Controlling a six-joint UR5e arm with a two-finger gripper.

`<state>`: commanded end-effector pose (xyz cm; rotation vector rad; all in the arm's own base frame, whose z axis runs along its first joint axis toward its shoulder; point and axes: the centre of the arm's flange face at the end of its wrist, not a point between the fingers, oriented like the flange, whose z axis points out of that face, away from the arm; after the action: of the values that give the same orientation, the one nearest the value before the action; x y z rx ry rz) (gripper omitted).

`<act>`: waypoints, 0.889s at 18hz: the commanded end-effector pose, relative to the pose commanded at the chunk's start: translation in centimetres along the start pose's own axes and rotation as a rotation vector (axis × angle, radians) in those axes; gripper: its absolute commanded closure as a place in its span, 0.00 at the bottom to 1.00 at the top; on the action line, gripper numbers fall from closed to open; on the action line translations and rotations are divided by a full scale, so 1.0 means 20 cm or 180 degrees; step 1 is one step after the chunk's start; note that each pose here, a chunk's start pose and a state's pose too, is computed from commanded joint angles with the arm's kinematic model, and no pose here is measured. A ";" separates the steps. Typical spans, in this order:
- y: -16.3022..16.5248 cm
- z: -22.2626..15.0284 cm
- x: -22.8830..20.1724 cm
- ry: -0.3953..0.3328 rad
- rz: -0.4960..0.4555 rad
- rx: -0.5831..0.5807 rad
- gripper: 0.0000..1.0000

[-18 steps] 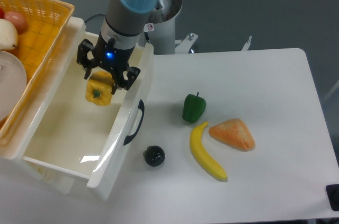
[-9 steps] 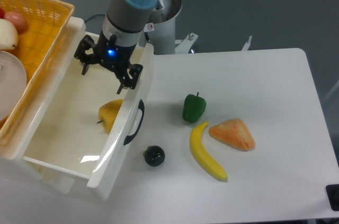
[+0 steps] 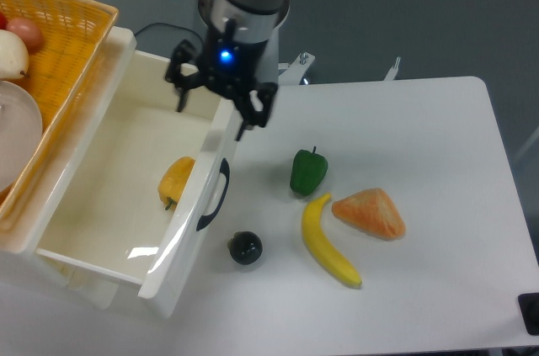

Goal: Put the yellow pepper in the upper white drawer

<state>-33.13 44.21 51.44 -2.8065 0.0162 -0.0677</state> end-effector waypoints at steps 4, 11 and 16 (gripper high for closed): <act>0.06 0.06 -0.09 -0.0201 0.0562 -0.0396 0.00; 0.04 0.31 -0.28 -0.0306 0.0770 -0.0582 0.00; 0.06 0.40 -0.33 -0.0243 0.1017 -0.0754 0.00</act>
<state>-39.33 45.76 43.20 -2.9984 0.4825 0.1252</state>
